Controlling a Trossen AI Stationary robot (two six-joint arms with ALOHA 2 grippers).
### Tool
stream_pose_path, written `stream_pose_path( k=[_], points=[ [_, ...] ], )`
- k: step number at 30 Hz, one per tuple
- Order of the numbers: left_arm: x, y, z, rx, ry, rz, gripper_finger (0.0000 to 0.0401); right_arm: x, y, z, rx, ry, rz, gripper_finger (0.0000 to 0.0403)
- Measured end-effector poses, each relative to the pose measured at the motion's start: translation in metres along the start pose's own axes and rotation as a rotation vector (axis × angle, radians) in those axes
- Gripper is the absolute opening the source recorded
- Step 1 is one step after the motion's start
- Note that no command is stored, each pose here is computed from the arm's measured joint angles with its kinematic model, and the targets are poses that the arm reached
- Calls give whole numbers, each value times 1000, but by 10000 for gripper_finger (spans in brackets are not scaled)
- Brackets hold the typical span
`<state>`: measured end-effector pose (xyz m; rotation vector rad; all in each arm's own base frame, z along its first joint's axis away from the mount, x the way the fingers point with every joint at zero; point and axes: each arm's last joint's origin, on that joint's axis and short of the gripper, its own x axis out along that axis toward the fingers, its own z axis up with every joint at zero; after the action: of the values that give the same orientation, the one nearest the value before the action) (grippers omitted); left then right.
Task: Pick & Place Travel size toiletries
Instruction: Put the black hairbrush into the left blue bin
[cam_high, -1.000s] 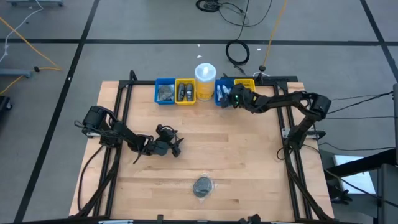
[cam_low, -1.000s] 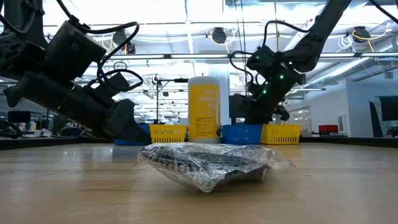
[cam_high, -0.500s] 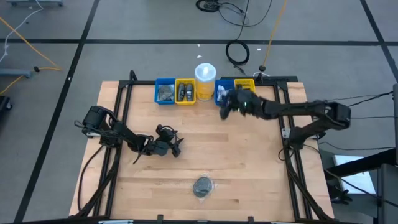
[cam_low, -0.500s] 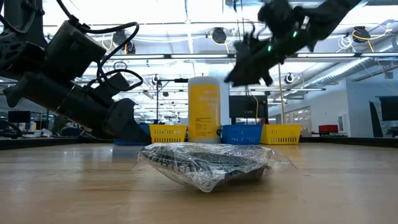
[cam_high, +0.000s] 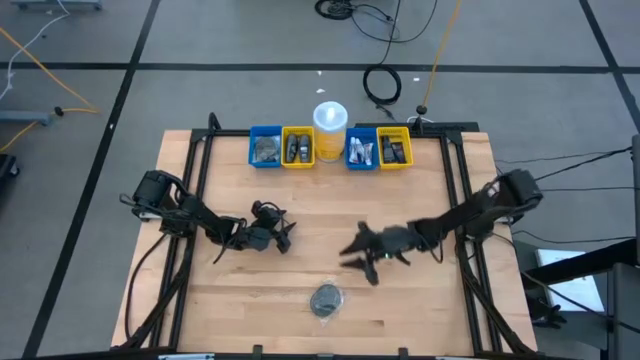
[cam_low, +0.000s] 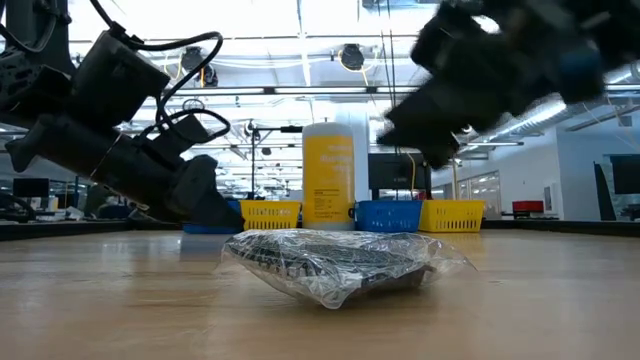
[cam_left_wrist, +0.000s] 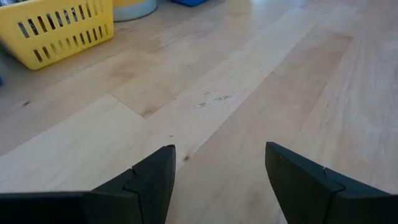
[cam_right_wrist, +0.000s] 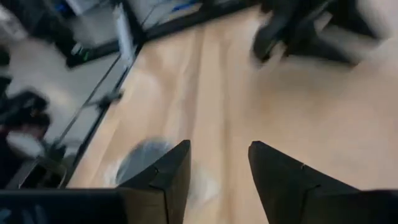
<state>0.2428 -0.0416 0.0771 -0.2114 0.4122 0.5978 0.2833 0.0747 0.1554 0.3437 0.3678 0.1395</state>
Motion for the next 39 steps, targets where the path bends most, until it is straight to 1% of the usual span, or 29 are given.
stream_pose_path(
  k=[2, 5, 8, 12, 14, 16, 18, 21, 24, 25, 30, 32, 34, 36, 39],
  points=[
    [0, -1, 1, 1, -9, -11, 241, 7, 9, -18, -4, 23, 37, 162],
    [-1, -5, 3, 24, -13, -63, 241, 23, 23, -33, -33, 47, 64, 186],
    [-2, -12, 6, 50, -18, -153, 241, 37, 39, -43, -142, 74, 109, 222],
    [-5, -33, 16, 68, -56, -234, 241, 52, 67, -55, -419, 90, 199, 271],
    [-6, -44, 21, 79, -71, -263, 241, 56, 81, -64, -569, 88, 204, 287],
    [-9, -57, 27, 87, -88, -294, 241, 64, 92, -74, -720, 114, 208, 295],
    [-12, -68, 30, 116, -91, -316, 241, 69, 99, -86, -860, 149, 150, 295],
    [-19, -85, 33, 175, -82, -345, 241, 79, 106, -88, -985, 130, 39, 287],
    [-29, -98, 36, 277, -64, -346, 241, 87, 106, -85, -1020, 118, -72, 272],
    [-33, -102, 38, 310, -60, -337, 241, 89, 103, -84, -1021, 124, -91, 267],
    [-59, -112, 51, 463, -35, -374, 241, 97, 79, -74, -1023, 179, -182, 231],
    [-70, -110, 54, 529, -28, -389, 241, 100, 68, -69, -1010, 194, -222, 213],
    [-77, -110, 58, 581, -47, -407, 241, 103, 53, -64, -984, 228, -258, 190],
    [-84, -107, 59, 672, -41, -410, 241, 105, 37, -58, -958, 253, -301, 162],
    [-88, -106, 61, 722, -42, -414, 241, 107, 14, -48, -916, 285, -362, 113]
  ],
)
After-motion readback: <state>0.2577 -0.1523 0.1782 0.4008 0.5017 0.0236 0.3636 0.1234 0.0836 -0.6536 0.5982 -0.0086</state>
